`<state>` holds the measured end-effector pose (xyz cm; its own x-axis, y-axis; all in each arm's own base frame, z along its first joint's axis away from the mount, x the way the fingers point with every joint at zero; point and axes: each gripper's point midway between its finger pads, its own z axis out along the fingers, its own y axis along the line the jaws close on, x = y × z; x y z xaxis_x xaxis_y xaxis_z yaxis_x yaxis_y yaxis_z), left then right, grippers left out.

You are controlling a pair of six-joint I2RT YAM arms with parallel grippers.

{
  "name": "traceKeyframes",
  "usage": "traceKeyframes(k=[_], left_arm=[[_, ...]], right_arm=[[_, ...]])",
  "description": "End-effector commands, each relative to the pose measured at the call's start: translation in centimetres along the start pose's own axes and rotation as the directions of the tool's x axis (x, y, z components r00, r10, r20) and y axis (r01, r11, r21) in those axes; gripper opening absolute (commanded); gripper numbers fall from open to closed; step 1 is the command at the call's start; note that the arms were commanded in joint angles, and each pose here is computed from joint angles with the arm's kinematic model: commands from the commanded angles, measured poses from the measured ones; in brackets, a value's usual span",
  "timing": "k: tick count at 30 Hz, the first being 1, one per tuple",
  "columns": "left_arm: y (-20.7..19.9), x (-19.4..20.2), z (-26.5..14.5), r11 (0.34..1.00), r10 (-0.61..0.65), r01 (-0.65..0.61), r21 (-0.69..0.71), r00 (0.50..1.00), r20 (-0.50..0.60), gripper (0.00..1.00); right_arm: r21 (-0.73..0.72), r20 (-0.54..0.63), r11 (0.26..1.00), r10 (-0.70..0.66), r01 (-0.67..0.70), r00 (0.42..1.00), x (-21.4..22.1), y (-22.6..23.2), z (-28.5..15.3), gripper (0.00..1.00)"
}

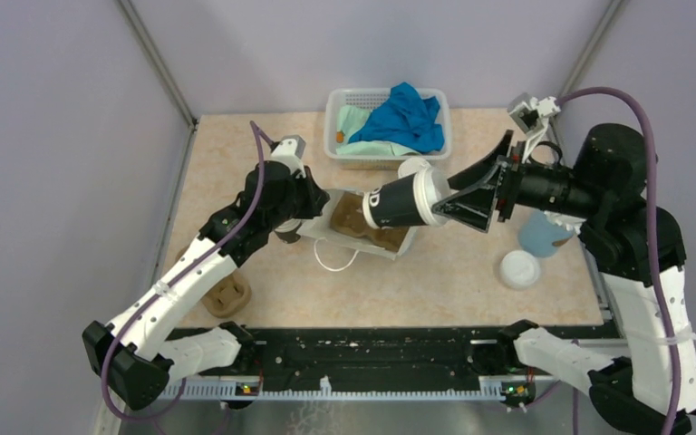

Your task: Pack the takeout coffee

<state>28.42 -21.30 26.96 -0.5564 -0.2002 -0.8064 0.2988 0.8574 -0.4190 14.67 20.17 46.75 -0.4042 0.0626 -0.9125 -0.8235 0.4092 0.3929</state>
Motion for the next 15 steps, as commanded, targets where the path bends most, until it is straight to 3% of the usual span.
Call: traceKeyframes(k=[1,8,15], left_arm=[[-0.6,-1.7,-0.5,1.000,-0.013,0.013,0.000,0.999,0.040,0.00],[-0.7,-1.8,-0.7,1.000,-0.004,0.004,0.005,0.999,0.042,0.00],[-0.8,-2.5,-0.7,1.000,0.029,-0.030,0.006,0.998,0.060,0.00]], right_arm=[[-0.151,-0.061,0.988,0.013,-0.022,0.998,0.9,2.8,2.2,0.71],[-0.006,-0.133,0.997,-0.075,0.075,0.988,2.2,3.3,7.4,0.65],[0.177,-0.306,0.933,-0.252,0.315,0.918,4.7,1.0,10.6,0.64]])
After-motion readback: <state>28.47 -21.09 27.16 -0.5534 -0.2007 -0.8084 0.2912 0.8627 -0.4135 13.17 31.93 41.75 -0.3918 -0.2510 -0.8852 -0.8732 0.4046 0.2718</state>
